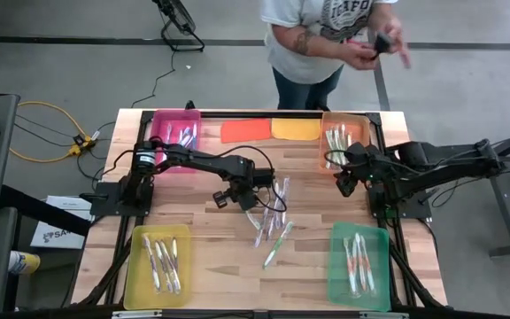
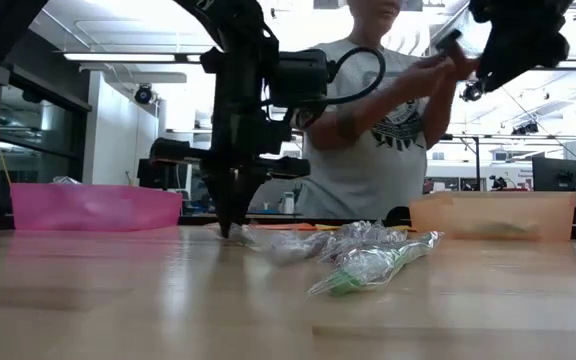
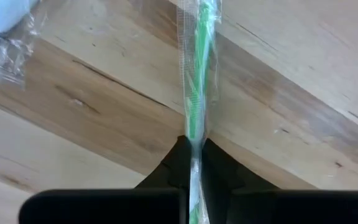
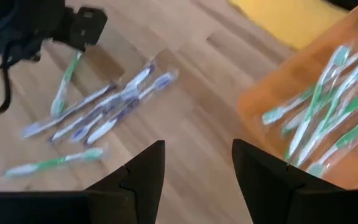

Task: Pick & Place Toothbrushes
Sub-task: Put the green toothbrush into the orange bin, then put the purple toothbrush into the yellow bin

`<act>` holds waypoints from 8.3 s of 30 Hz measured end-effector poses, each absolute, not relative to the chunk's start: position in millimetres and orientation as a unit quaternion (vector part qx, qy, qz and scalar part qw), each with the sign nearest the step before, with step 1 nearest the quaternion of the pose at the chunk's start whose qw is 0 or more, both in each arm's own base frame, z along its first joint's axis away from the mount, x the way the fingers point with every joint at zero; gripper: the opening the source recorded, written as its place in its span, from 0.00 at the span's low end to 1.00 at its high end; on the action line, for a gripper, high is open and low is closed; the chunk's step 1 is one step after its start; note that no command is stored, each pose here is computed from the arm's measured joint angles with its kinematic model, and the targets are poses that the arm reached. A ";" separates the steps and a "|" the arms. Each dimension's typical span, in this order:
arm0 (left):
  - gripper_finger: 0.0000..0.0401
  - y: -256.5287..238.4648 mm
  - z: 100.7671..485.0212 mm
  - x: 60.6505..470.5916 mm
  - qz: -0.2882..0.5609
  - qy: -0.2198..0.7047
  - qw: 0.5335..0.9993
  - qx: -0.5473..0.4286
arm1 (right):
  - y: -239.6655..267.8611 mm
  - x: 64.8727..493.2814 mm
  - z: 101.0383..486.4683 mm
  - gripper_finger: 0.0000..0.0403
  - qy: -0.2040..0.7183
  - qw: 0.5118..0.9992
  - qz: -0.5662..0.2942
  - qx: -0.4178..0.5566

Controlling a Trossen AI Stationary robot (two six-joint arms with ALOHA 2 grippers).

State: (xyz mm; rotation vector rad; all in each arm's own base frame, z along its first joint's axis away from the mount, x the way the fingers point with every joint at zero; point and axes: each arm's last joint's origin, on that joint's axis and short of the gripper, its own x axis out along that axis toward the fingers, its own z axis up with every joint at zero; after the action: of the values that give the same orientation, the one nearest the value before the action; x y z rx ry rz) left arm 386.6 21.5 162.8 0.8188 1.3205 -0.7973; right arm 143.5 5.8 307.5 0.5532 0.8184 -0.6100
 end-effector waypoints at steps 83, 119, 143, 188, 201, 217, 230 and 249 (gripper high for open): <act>0.01 170.5 258.6 508.4 -0.072 0.146 0.889 0.427 | 24.7 86.4 342.4 0.45 0.060 0.900 -0.348 0.255; 0.01 144.6 349.3 473.3 -0.217 0.026 0.965 0.147 | 23.1 176.6 370.1 0.75 0.046 0.938 -0.339 0.054; 0.15 145.0 349.7 473.0 -0.221 0.030 0.967 0.122 | 20.1 175.6 371.7 0.04 0.044 0.944 -0.322 0.063; 0.06 155.7 368.6 252.9 -0.059 0.333 0.917 0.213 | -178.2 151.9 271.5 0.04 0.423 0.636 -0.522 0.378; 0.06 135.0 315.2 217.3 -0.055 0.287 0.937 0.193 | -198.4 163.0 237.3 0.12 0.474 0.588 -0.504 0.419; 0.06 126.6 289.6 205.4 -0.042 0.275 0.945 0.170 | -191.5 158.3 244.0 0.46 0.469 0.581 -0.502 0.437; 0.20 123.0 290.9 219.2 -0.019 0.262 0.946 0.192 | -148.9 140.7 297.3 0.51 0.383 0.673 -0.486 0.405; 0.50 34.3 231.5 322.3 -0.080 0.252 0.951 0.158 | -57.3 112.1 346.4 0.51 0.309 0.820 -0.347 0.335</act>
State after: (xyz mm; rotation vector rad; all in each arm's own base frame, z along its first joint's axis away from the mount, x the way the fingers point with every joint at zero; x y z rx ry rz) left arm 322.3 34.3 231.5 0.3213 0.5120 -0.1632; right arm 112.1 -57.3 346.4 0.7133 0.6580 -0.7381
